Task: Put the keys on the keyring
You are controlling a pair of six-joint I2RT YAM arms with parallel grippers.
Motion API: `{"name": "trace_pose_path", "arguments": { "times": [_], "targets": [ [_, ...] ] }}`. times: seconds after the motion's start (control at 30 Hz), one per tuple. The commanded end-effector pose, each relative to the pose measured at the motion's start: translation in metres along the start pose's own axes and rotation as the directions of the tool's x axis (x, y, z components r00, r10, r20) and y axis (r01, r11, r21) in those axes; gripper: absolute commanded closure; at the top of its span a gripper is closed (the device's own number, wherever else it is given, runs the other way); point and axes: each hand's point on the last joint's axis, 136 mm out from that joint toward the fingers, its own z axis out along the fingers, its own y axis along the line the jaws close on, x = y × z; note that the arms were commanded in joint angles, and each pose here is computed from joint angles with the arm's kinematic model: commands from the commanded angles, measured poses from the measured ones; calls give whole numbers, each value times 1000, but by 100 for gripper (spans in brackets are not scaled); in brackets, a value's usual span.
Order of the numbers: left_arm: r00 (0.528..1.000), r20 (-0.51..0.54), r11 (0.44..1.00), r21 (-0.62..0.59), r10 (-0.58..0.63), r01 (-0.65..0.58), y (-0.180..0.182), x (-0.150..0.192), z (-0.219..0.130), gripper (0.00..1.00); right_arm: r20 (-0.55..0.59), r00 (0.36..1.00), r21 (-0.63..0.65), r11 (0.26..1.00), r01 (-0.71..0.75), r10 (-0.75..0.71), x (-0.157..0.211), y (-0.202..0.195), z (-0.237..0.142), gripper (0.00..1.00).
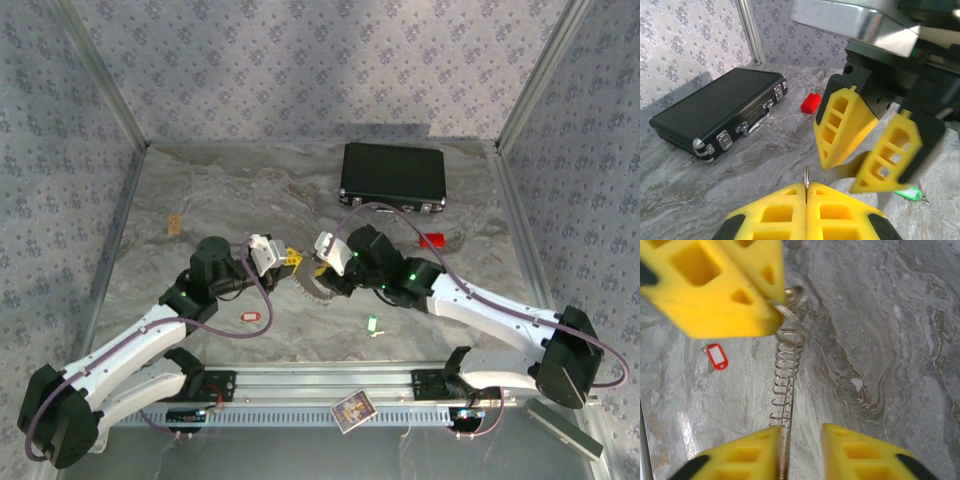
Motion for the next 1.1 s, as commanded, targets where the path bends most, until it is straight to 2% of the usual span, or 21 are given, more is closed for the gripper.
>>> {"name": "trace_pose_path", "arguments": {
  "times": [0.0,0.13,0.53,0.83,1.07],
  "targets": [
    [998,53,999,-27,31,-30,5,-19,1,100,21,1000,37,999,8,-9,-7,-4,1,84],
    [999,42,999,-37,30,-28,7,-17,3,100,28,999,22,1000,21,-22,-12,0,0,100],
    [999,19,992,-119,46,-44,21,-15,7,100,45,998,6,999,40,-40,-28,10,-2,100],
    [997,11,970,-235,70,-66,39,-18,7,100,44,996,34,997,-73,71,-41,5,5,100],
    [998,-4,941,-330,69,-67,55,-15,4,100,40,994,37,994,-100,98,-45,6,8,100]
  ]
}}
